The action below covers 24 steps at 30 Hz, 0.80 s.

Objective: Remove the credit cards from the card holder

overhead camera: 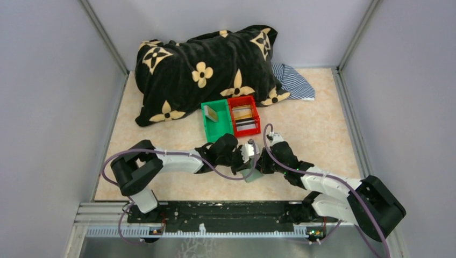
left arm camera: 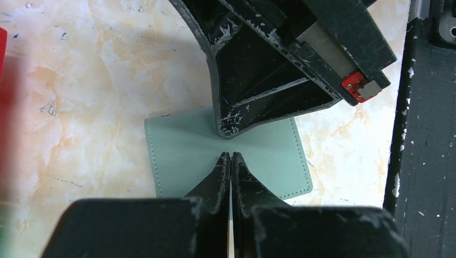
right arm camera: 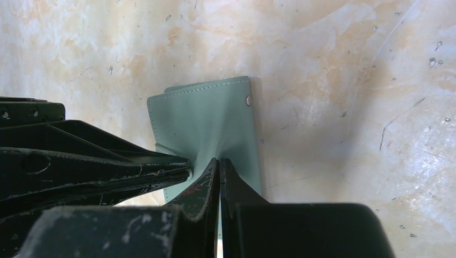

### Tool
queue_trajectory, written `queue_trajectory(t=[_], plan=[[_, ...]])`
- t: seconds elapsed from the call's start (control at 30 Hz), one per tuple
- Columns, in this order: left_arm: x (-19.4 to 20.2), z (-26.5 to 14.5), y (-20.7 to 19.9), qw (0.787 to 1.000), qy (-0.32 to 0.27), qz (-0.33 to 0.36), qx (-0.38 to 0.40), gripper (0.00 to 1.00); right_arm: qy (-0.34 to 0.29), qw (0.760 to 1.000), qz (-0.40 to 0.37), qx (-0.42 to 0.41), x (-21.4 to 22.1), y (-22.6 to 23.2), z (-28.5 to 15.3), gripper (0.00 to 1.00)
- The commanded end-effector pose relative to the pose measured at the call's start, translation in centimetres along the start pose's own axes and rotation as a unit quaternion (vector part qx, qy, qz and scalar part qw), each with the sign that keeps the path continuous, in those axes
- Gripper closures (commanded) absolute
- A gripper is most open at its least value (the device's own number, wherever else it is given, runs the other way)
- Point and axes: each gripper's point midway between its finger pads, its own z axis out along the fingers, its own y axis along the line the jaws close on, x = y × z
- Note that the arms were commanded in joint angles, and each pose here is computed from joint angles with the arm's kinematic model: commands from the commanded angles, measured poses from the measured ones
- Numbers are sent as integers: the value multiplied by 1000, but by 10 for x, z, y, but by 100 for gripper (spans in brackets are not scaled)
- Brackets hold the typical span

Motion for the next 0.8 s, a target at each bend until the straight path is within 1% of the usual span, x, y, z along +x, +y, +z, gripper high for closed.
queue_trajectory(t=[0.0,0.2,0.5,0.63,0.77], plan=[[0,-10,-2,1000,3,-12,-5,100,28,998,-10,58,23,-31,0,100],[-11,-18,3,1000,-18,-11,-23,100,34,998,-9,61,26,-32,1,100],[-13,-30,7,999,-26,-17,-38,100,38,997,-8,65,26,-33,3,100],[-14,-40,10,997,-32,-26,-58,100,34,997,-10,68,22,-32,2,100],[-7,-55,12,995,-34,-47,-85,100,33,997,-14,64,19,-29,2,100]])
